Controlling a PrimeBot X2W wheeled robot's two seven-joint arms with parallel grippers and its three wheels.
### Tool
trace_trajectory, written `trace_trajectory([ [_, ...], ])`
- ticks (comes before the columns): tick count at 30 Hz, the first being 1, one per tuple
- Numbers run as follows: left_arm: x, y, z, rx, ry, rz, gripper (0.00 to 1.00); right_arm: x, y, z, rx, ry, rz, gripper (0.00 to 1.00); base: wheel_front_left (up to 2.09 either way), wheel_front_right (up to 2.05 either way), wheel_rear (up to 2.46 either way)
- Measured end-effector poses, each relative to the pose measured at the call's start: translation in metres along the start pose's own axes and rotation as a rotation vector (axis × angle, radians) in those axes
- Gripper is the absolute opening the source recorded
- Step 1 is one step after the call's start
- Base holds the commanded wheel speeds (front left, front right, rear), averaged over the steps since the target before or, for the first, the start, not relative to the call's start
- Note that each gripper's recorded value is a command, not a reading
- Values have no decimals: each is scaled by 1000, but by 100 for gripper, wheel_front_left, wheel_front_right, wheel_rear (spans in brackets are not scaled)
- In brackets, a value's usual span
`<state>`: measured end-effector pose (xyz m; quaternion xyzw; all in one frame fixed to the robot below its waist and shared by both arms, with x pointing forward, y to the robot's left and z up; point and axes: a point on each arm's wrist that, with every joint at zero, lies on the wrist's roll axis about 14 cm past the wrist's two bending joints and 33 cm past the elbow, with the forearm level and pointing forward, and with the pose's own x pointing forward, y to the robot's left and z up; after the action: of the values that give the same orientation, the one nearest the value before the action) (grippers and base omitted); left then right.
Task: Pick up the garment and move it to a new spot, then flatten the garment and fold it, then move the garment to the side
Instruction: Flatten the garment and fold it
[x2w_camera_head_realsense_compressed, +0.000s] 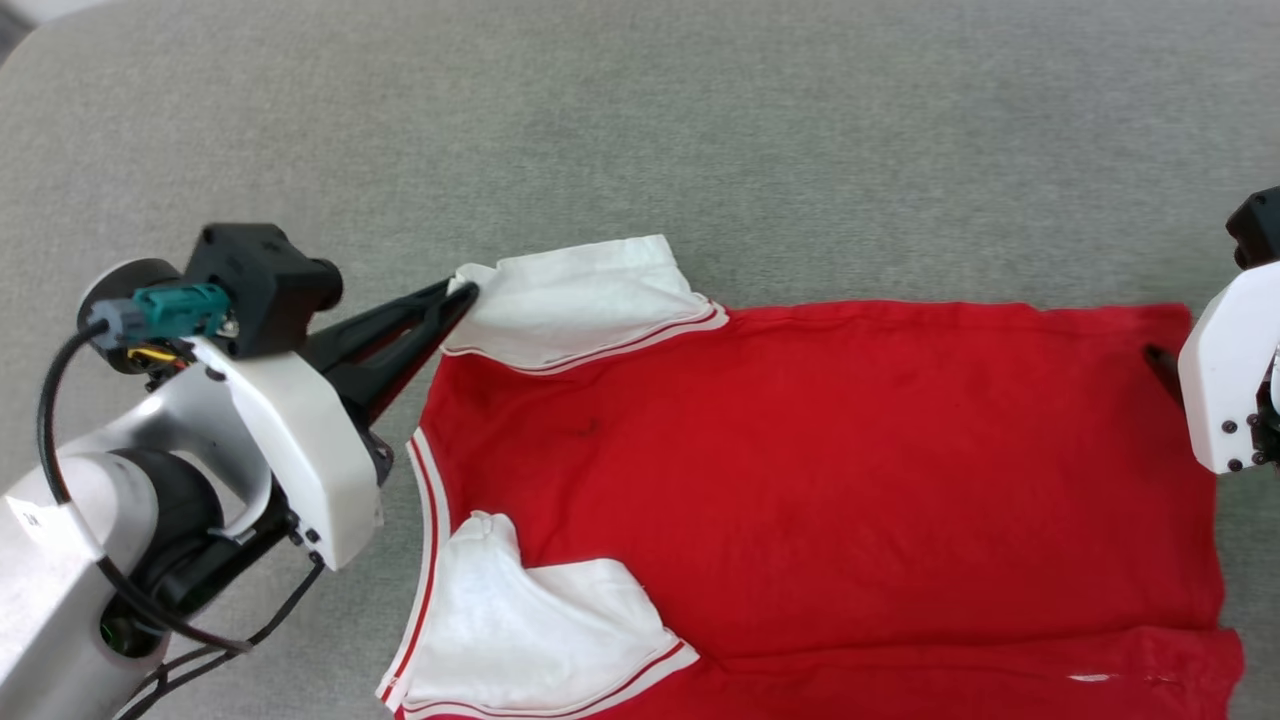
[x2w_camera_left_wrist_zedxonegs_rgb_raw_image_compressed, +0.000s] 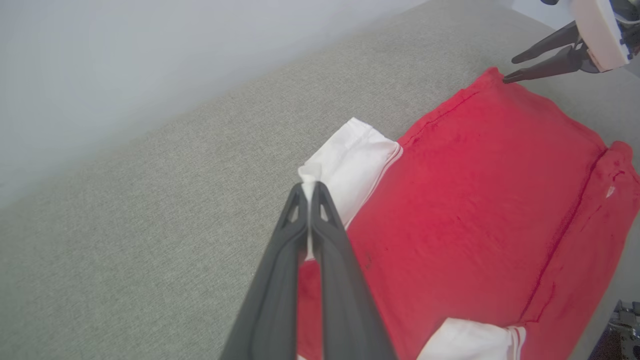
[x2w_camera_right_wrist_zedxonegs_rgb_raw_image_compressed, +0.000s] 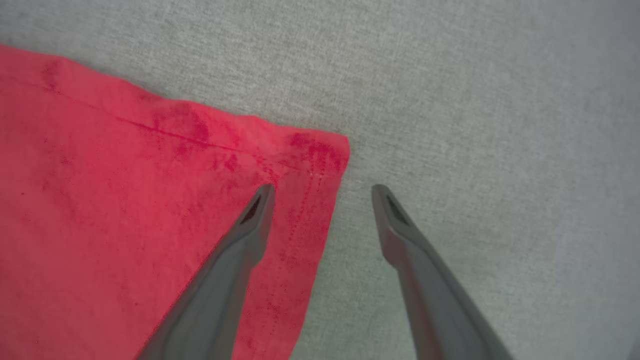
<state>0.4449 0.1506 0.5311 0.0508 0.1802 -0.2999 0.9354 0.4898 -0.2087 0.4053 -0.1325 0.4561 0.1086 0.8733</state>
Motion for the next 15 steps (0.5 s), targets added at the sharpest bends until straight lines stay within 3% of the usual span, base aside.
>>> trace_trajectory([
  [5, -2, -4, -11, -19, 23, 0, 0, 23, 11, -12, -26, 77, 21, 100, 0, 0, 0],
  [13, -3, -7, -33, -59, 73, 7, 0, 42, 21, -11, -22, 71, 48, 100, 0, 0, 0],
  [15, -4, -5, -35, -55, 78, 19, 0, 42, 23, -9, -7, 58, 56, 29, 0, 0, 0],
])
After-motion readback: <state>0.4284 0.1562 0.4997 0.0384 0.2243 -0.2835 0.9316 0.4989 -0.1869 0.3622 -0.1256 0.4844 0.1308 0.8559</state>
